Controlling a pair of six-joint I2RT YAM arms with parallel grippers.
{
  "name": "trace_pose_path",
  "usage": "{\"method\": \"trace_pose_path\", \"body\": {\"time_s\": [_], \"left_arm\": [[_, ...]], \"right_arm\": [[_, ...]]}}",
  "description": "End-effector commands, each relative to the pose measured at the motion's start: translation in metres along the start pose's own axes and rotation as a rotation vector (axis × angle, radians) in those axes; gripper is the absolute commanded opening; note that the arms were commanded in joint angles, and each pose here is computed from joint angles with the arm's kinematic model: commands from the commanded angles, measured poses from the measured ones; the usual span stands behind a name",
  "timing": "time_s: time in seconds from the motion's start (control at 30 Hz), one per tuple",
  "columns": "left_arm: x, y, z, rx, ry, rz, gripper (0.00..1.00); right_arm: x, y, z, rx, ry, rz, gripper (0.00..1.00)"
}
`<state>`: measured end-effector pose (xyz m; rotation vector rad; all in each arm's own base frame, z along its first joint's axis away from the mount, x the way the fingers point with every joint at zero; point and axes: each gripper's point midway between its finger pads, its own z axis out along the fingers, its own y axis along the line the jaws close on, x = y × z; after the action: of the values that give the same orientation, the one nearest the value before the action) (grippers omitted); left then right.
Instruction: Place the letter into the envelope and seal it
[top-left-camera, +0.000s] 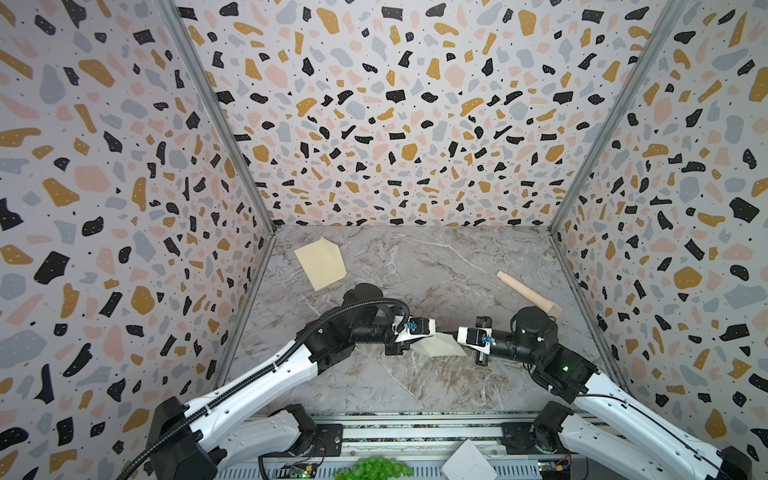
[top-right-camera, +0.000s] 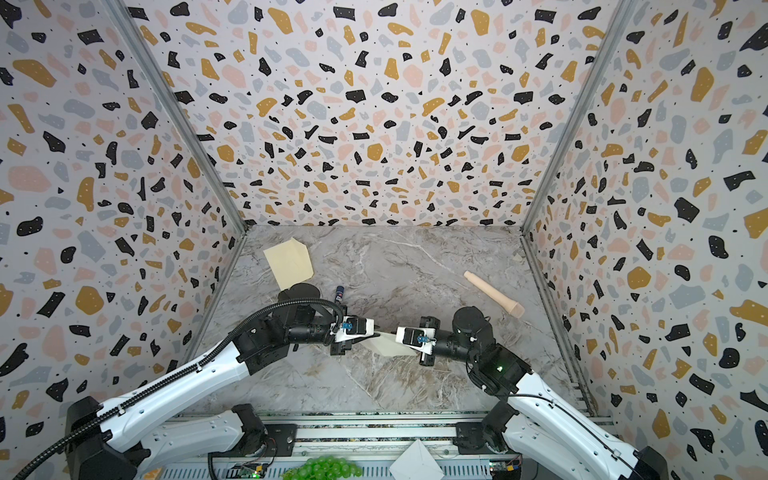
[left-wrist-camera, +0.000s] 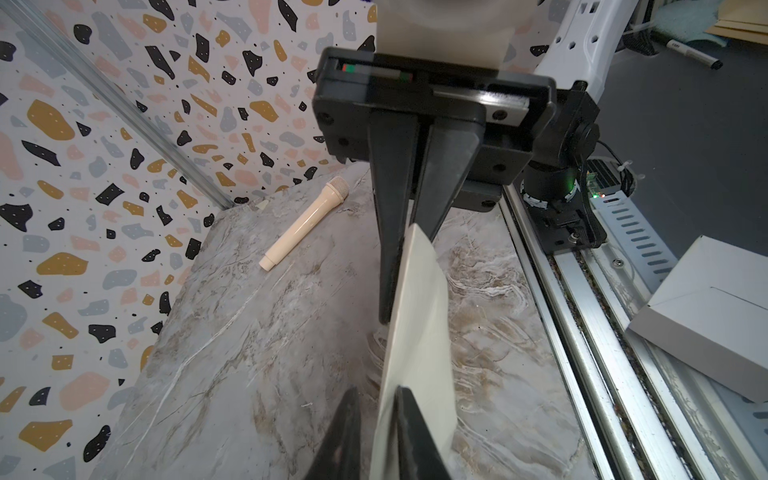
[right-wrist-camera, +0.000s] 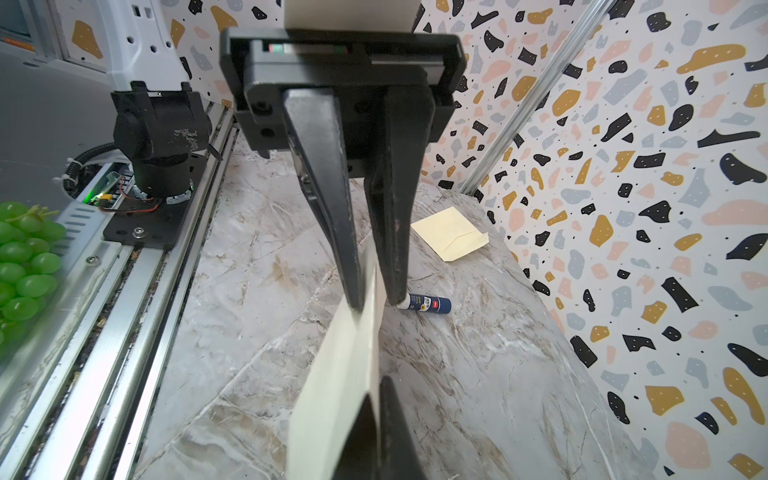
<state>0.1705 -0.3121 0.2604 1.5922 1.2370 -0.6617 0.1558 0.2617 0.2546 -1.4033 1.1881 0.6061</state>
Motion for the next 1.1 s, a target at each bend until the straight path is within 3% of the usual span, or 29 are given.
{"method": "trace_pose_path", "body": {"time_s": [0.0, 0.1, 0.3, 0.43, 0.6, 0.83, 1.07], "left_arm": [[-0.015, 0.013, -0.003, -0.041, -0.030, 0.022, 0.10], [-0.013, 0.013, -0.002, -0.039, -0.024, 0.019, 0.03], [-0.010, 0.015, -0.001, -0.055, -0.009, 0.007, 0.00], [-0.005, 0.019, -0.003, -0.088, 0.011, -0.016, 0.00], [-0.001, 0.019, -0.002, -0.097, 0.018, -0.038, 0.00], [-0.007, 0.018, 0.002, -0.075, -0.018, -0.058, 0.00], [-0.010, 0.014, 0.004, -0.044, -0.031, -0.070, 0.00]], "right_arm": [[-0.007, -0.003, -0.003, 0.020, -0.012, -0.029, 0.00], [-0.007, -0.006, -0.003, 0.033, -0.005, -0.031, 0.01], [-0.002, -0.029, -0.016, 0.170, 0.085, -0.029, 0.30], [0.005, -0.046, -0.044, 0.301, 0.211, -0.078, 0.42], [-0.009, -0.031, -0.065, 0.243, 0.223, -0.094, 0.53], [-0.043, -0.011, -0.042, 0.059, 0.034, -0.011, 0.57], [-0.036, -0.022, -0.015, 0.028, 0.052, 0.035, 0.50]]}}
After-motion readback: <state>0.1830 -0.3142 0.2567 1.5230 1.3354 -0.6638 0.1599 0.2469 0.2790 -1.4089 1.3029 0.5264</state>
